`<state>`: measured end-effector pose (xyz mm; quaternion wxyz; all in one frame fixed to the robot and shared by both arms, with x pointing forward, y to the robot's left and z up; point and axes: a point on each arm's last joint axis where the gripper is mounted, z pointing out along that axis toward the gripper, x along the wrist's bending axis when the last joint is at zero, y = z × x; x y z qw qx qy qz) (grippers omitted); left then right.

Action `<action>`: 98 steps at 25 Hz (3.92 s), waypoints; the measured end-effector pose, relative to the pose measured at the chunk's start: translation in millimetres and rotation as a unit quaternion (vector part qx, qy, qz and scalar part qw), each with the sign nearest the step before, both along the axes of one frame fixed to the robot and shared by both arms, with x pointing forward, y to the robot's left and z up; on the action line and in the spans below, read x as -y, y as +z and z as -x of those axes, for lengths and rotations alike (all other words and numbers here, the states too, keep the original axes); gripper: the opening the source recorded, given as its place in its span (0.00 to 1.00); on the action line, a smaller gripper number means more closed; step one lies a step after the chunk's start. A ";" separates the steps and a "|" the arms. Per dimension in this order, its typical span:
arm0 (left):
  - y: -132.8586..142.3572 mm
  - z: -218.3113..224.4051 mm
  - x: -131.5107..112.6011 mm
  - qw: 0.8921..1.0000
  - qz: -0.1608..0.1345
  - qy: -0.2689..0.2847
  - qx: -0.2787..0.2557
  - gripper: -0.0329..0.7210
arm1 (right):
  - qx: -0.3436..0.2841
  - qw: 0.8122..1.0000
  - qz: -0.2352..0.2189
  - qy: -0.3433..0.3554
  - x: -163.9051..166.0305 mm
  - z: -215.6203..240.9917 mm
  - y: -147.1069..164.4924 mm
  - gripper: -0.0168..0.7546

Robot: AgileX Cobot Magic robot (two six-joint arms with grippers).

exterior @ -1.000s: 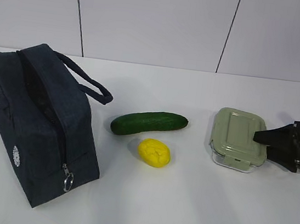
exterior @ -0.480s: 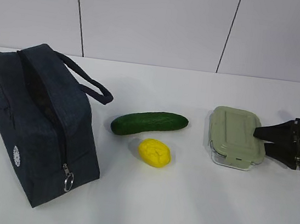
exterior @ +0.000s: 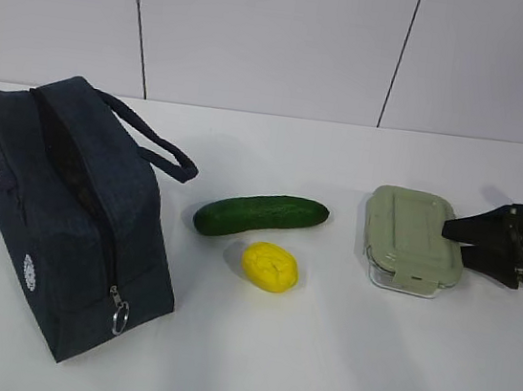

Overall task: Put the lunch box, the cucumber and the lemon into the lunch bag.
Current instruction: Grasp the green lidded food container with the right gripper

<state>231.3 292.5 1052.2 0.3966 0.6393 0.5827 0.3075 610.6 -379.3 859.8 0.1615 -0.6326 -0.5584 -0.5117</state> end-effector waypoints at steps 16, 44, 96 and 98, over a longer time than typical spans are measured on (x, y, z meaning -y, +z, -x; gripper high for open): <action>0.0 0.0 0.0 1.000 0.001 0.000 0.000 0.37 | -0.025 0.999 0.000 0.041 -15.1 -12.3 -2.4 0.69; 0.0 0.0 0.0 1.000 0.001 0.000 0.000 0.37 | -0.027 0.999 -0.003 0.042 -15.4 -12.3 -2.2 0.58; 0.0 0.0 0.0 1.000 0.001 0.000 0.000 0.37 | -0.048 0.996 0.009 0.071 -16.6 -8.0 3.0 0.53; 0.0 0.0 0.0 1.000 0.001 0.000 0.000 0.37 | -0.056 0.996 0.007 0.068 -16.5 -7.8 3.8 0.53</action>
